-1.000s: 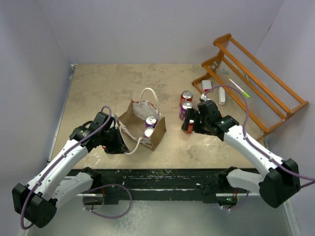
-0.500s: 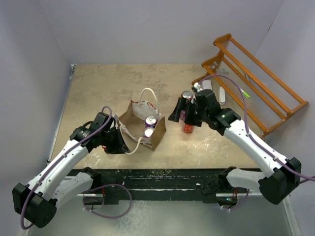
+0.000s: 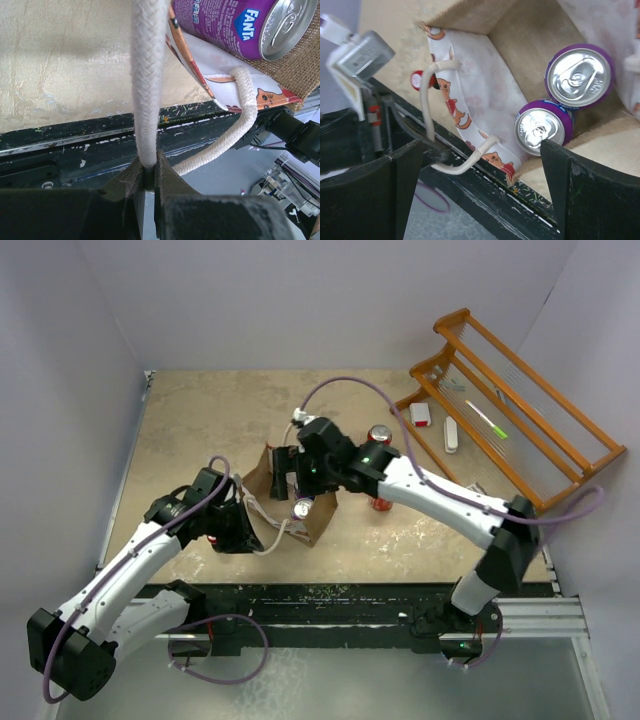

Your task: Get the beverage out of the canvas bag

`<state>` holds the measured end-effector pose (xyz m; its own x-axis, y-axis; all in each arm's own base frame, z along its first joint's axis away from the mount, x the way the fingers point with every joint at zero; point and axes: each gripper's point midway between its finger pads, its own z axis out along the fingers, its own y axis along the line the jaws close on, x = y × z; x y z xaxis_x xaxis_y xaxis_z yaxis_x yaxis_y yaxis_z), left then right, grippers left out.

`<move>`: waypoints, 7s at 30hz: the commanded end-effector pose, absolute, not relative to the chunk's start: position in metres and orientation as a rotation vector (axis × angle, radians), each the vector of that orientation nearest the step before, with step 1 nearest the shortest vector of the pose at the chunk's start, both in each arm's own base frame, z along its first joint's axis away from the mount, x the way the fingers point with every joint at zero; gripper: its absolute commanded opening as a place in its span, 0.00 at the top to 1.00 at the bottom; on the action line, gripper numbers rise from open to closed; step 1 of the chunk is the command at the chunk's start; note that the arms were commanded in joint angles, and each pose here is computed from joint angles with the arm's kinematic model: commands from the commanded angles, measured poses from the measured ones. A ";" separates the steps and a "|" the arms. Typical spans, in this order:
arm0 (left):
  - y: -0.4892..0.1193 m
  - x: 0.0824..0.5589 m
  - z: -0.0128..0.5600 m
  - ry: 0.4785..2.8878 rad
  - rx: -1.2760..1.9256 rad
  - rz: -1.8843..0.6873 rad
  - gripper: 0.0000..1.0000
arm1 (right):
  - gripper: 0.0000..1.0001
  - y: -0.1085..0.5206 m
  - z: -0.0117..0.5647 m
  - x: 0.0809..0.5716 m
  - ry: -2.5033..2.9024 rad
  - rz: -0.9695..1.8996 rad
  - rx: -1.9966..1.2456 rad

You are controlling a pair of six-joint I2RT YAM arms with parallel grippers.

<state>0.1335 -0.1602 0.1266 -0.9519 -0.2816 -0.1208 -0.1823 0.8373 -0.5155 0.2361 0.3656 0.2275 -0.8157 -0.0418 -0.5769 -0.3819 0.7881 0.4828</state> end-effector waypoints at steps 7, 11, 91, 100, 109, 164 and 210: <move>-0.164 0.136 0.130 2.806 -0.319 -0.800 0.98 | 0.00 0.365 0.217 0.251 2.434 0.403 -0.435; -0.163 0.135 0.130 2.775 -0.335 -0.819 0.95 | 0.00 0.368 0.211 0.256 2.444 0.361 -0.443; -0.171 0.134 0.125 2.841 -0.230 -0.847 1.00 | 0.72 0.375 0.141 0.316 2.545 0.113 -0.291; -0.173 0.132 0.124 2.839 -0.230 -0.877 1.00 | 0.82 0.383 0.175 0.316 2.497 0.225 -0.266; -0.172 0.132 0.129 2.830 -0.240 -0.873 1.00 | 0.90 0.403 0.231 0.310 2.418 0.464 -0.244; -0.173 0.136 0.129 2.868 -0.212 -0.838 1.00 | 1.00 0.152 0.082 0.255 2.463 -0.214 0.506; -0.176 0.128 0.120 2.887 -0.229 -0.890 1.00 | 0.00 0.163 0.109 0.226 2.443 0.214 0.384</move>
<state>0.1277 -0.1730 0.1175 -0.9812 -0.1842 -0.0578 -0.1235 0.8287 -0.5458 0.2187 0.1516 0.0859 -0.7817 0.3174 -0.5368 0.2960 0.9465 0.1286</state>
